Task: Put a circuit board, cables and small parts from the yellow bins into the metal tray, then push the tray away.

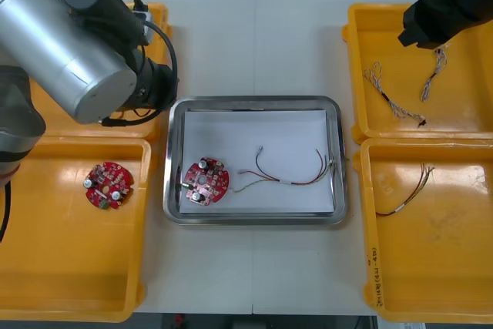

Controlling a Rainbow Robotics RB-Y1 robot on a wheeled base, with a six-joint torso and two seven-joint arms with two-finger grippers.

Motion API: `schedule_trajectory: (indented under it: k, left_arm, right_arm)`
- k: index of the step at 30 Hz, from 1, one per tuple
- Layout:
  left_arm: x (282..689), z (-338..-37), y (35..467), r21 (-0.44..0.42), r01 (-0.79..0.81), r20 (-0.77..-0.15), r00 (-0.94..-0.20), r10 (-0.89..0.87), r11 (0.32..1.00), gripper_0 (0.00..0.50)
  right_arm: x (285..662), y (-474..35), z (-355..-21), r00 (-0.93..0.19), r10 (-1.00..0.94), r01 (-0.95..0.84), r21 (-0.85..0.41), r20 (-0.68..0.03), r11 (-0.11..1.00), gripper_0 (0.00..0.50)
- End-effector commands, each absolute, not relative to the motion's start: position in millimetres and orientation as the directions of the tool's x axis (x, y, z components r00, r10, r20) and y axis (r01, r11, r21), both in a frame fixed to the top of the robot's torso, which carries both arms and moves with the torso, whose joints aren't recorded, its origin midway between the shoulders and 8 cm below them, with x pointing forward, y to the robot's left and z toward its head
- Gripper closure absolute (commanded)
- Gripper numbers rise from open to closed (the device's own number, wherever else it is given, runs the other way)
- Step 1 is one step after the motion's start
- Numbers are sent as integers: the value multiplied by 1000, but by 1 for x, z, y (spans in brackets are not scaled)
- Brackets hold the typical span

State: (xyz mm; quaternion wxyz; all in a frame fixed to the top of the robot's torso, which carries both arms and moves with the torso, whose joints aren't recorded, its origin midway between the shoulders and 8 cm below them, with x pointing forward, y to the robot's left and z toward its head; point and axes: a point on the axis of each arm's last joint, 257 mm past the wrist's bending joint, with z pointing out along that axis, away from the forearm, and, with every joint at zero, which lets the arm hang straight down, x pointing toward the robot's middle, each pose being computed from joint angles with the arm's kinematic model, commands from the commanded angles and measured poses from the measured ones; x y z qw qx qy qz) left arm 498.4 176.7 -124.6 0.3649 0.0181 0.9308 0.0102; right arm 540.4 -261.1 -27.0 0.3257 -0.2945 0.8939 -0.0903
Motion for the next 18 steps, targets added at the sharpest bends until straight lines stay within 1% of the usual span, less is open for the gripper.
schedule_trajectory:
  k: [1, 5, 9, 12, 18]
  left_arm:
    - [500, -141, 153, 63, 79, -681, -725, 101, 995, 498]
    - [507, -158, 145, 75, 77, -681, -725, 107, 994, 498]
    - [515, -172, 137, 77, 77, -689, -717, 109, 994, 497]
    - [517, -180, 130, 66, 82, -688, -718, 105, 994, 498]
    - [513, -196, 121, 65, 93, -674, -730, 113, 994, 497]
  right_arm:
    - [550, -300, 21, -641, -474, -339, -331, -604, 881, 0]
    - [553, -320, 22, -677, -415, -292, -295, -608, 910, 0]
    - [558, -339, 20, -720, -353, -240, -264, -598, 934, 0]
    - [560, -353, 18, -746, -307, -196, -245, -592, 949, 0]
    - [559, -377, 0, -805, -209, -132, -177, -555, 975, 0]
